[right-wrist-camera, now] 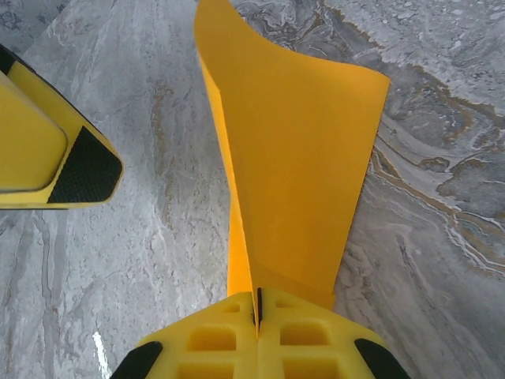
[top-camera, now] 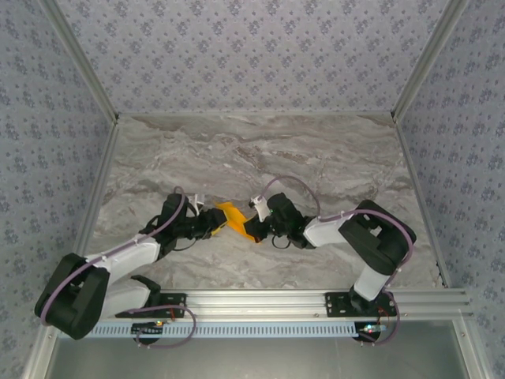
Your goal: Fold a paper plane with a square sheet of paper (pick it up from the middle)
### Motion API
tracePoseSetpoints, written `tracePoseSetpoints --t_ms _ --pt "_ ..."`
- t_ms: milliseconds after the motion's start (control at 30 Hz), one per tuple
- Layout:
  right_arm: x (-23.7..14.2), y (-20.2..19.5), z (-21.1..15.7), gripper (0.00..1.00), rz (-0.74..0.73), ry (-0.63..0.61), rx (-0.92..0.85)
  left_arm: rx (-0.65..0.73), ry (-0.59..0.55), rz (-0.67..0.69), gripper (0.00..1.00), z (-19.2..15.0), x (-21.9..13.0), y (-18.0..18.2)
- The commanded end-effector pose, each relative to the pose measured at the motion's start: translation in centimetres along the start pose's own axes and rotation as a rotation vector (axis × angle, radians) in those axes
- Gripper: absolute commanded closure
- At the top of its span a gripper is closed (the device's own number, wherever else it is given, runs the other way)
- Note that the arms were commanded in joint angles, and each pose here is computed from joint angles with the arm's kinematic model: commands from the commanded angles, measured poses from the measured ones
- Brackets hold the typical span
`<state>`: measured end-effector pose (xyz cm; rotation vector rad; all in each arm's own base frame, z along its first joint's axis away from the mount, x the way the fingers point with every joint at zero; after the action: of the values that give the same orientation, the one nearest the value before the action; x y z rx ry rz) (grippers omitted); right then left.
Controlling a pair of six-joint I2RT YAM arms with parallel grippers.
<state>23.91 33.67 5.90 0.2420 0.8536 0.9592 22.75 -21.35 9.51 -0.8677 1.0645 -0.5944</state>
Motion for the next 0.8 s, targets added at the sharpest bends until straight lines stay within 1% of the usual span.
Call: tracePoseSetpoints --t_ms 0,367,767 --pt "0.6 0.8 0.4 1.0 0.044 0.009 0.033 0.033 -0.008 -0.03 0.6 0.3 0.4 -0.8" --pt "1.7 0.7 -0.3 1.0 0.061 0.057 0.115 0.054 0.008 -0.047 0.62 0.6 1.8 -1.4" --pt "2.5 0.2 -1.1 1.0 0.067 0.113 0.178 0.043 0.03 -0.044 0.65 0.4 3.1 -0.8"
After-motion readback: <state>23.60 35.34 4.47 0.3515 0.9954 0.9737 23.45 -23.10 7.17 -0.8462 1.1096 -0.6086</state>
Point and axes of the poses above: each hand's point on the last joint's axis, 136 mm out from that joint toward the fingers, its own x axis out along the fingers, its own y axis along the line the jaws close on, z = x × y, the point moved 1 cm from there along -x, back along the fingers, and after that the axes turned 8 degrees about x, right-handed, at the moved point
